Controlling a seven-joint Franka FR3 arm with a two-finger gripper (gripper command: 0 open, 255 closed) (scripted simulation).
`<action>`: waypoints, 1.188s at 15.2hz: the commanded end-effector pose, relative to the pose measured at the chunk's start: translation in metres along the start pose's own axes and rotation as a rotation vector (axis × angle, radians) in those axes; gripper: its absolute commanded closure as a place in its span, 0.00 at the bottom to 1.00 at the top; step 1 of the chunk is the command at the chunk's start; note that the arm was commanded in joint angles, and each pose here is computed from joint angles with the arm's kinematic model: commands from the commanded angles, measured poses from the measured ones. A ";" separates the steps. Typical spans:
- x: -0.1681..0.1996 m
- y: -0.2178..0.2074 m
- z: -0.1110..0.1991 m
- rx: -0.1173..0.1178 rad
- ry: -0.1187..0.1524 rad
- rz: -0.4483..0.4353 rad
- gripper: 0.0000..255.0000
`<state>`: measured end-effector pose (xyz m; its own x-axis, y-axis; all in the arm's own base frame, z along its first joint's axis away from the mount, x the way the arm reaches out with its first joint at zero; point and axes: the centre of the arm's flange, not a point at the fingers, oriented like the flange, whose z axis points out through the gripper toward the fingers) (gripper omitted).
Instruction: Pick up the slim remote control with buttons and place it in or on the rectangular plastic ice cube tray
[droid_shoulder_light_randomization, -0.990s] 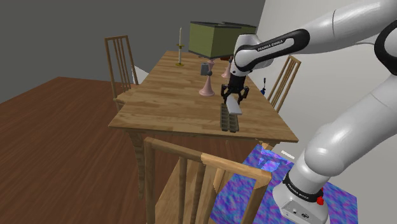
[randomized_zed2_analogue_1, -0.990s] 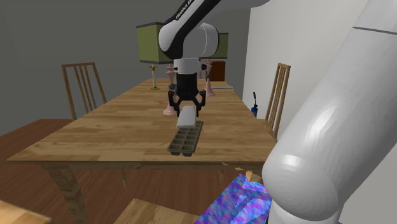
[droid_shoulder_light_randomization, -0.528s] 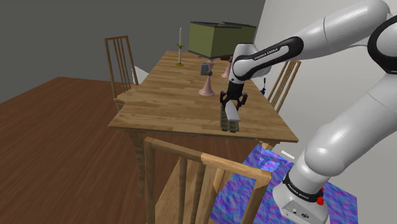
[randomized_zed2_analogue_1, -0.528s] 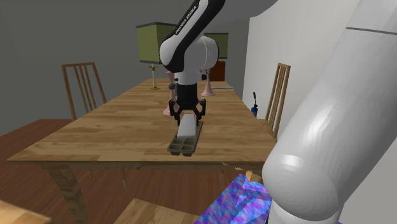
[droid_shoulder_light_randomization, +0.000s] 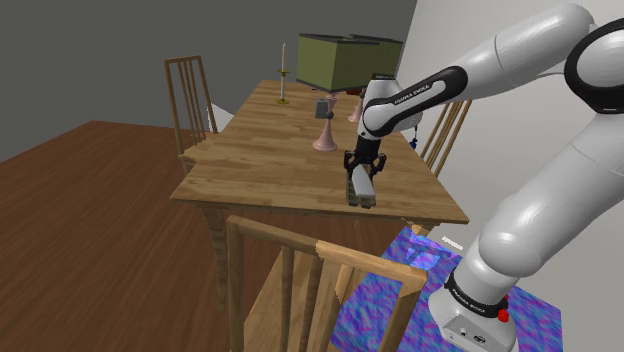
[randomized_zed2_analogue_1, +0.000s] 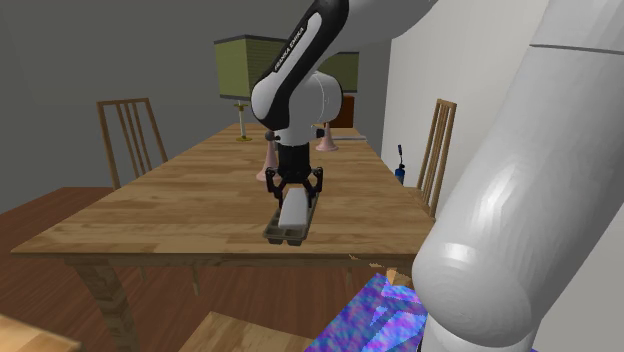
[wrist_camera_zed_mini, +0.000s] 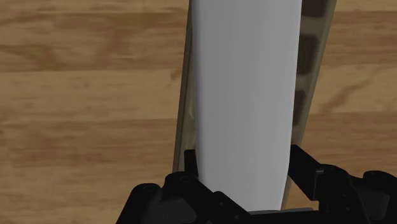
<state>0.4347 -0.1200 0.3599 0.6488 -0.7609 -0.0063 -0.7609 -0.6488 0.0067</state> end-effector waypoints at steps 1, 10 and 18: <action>0.000 0.000 0.001 -0.001 -0.001 0.000 1.00; 0.000 0.000 0.001 -0.001 -0.001 0.000 0.00; 0.000 0.000 -0.049 -0.001 -0.002 0.000 0.00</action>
<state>0.4352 -0.1196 0.4079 0.6488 -0.7609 -0.0075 -0.7609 -0.6488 0.0076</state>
